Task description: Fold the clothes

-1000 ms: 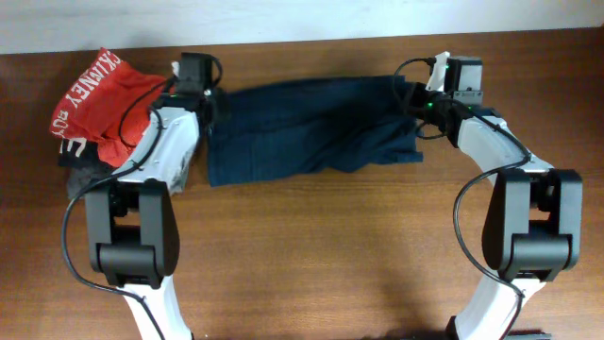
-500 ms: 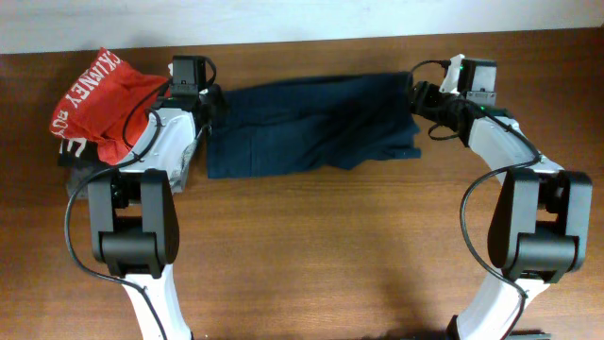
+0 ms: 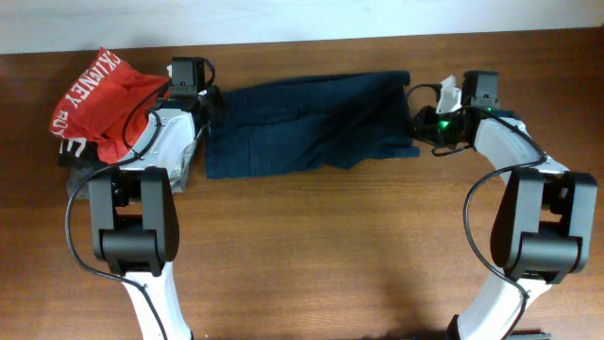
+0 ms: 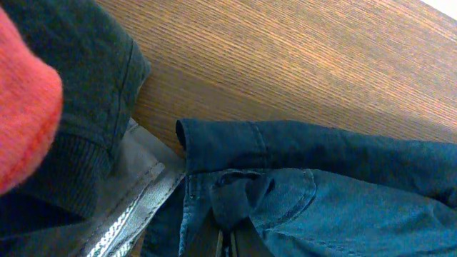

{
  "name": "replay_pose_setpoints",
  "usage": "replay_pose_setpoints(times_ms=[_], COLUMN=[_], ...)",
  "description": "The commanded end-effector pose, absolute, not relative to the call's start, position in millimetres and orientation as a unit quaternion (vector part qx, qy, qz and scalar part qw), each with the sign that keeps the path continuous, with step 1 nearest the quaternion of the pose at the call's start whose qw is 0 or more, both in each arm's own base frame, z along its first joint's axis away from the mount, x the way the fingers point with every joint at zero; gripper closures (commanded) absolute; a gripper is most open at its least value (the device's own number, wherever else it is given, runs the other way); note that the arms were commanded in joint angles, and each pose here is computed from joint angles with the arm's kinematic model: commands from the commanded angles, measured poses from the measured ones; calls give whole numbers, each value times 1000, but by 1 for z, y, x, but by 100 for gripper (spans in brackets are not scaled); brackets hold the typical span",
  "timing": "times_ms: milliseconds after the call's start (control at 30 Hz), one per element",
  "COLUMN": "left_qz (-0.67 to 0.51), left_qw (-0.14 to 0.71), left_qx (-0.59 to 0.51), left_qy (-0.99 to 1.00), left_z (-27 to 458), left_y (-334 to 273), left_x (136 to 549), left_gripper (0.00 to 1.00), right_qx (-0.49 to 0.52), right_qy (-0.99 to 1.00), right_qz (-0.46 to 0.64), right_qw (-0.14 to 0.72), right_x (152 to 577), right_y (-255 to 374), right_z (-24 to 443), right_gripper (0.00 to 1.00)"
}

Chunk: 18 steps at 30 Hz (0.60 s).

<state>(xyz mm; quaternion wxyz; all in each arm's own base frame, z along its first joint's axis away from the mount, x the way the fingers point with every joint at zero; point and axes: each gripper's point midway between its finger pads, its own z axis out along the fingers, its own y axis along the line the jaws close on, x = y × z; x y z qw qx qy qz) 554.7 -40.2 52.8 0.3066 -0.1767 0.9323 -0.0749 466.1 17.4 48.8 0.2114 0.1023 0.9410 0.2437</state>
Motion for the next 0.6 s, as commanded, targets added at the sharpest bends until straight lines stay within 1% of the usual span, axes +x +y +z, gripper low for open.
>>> replay_pose_setpoints(times_ms=[0,100,167,200,233,300,400,533,567], left_qz=[-75,-72,-71,-70,-70,-70,-72,-72,-78], left_qw=[305,297,293,292,292,293,299,297,295], left_qx=[-186,-187,-188,-188,-188,-188,-188,-188,-186], left_qy=[931,934,935,935,935,935,933,933,934], left_z=[51,48,47,47,47,47,49,48,48], left_y=[-35,-34,-32,-32,-32,-32,-32,-32,-34], left_x=[556,553,551,551,551,551,554,553,553], left_gripper=[96,97,97,97,97,97,96,95,83], right_qx=[96,138,179,188,204,214,220,220,220], right_qy=[948,963,970,970,970,970,972,974,975], right_qz=[238,157,60,36,12,13,14,3,3], right_qw=[187,170,153,148,135,118,80,48,42], right_x=[452,438,418,410,394,377,354,338,336], right_y=[20,-21,-67,-79,-93,-96,-94,-94,-93], right_z=[45,53,71,78,94,104,106,104,104], right_gripper=[96,96,96,96,96,96,96,96,61])
